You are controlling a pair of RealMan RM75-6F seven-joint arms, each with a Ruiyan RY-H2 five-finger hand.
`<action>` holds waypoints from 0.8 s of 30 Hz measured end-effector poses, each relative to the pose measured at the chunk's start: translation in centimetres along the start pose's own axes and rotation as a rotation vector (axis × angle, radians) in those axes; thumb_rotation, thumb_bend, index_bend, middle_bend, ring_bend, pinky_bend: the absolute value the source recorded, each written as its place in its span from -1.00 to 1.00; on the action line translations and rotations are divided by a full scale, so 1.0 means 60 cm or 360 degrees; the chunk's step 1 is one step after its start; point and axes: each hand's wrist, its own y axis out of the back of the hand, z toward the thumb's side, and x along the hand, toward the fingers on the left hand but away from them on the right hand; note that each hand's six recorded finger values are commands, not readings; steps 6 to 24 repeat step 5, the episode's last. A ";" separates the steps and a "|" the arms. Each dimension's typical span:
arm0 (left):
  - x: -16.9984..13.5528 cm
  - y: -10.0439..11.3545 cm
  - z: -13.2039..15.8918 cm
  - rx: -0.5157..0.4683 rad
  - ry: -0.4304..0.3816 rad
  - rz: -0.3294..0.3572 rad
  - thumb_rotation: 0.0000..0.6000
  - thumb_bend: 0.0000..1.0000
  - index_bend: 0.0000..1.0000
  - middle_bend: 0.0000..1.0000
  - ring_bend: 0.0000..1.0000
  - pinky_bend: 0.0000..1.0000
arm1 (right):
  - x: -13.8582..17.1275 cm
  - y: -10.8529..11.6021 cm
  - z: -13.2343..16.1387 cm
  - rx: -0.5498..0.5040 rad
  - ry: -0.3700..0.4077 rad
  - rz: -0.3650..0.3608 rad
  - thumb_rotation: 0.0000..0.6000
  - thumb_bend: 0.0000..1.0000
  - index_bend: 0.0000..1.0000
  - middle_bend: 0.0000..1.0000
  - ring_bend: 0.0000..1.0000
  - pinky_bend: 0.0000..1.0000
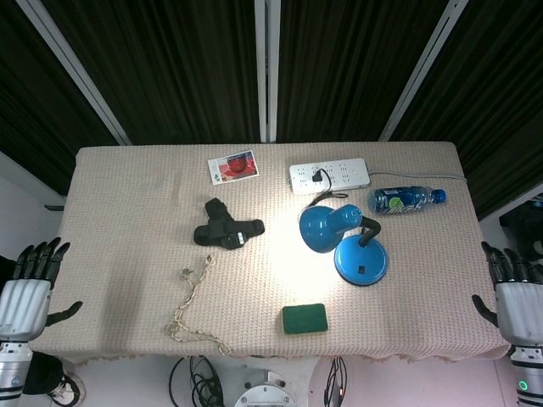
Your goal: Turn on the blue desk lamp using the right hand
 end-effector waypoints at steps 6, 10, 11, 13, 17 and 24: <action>0.000 0.002 -0.004 0.0000 -0.0003 0.0001 1.00 -0.90 -1.00 -1.00 -1.00 -1.00 | 0.012 0.009 -0.054 -0.0080 -0.0141 -0.0067 1.00 -1.00 -1.00 -1.00 -1.00 -1.00; 0.000 0.002 -0.004 0.0000 -0.0003 0.0001 1.00 -0.90 -1.00 -1.00 -1.00 -1.00 | 0.012 0.009 -0.054 -0.0080 -0.0141 -0.0067 1.00 -1.00 -1.00 -1.00 -1.00 -1.00; 0.000 0.002 -0.004 0.0000 -0.0003 0.0001 1.00 -0.90 -1.00 -1.00 -1.00 -1.00 | 0.012 0.009 -0.054 -0.0080 -0.0141 -0.0067 1.00 -1.00 -1.00 -1.00 -1.00 -1.00; 0.000 0.002 -0.004 0.0000 -0.0003 0.0001 1.00 -0.90 -1.00 -1.00 -1.00 -1.00 | 0.012 0.009 -0.054 -0.0080 -0.0141 -0.0067 1.00 -1.00 -1.00 -1.00 -1.00 -1.00; 0.000 0.002 -0.004 0.0000 -0.0003 0.0001 1.00 -0.90 -1.00 -1.00 -1.00 -1.00 | 0.012 0.009 -0.054 -0.0080 -0.0141 -0.0067 1.00 -1.00 -1.00 -1.00 -1.00 -1.00; 0.000 0.002 -0.004 0.0000 -0.0003 0.0001 1.00 -0.90 -1.00 -1.00 -1.00 -1.00 | 0.012 0.009 -0.054 -0.0080 -0.0141 -0.0067 1.00 -1.00 -1.00 -1.00 -1.00 -1.00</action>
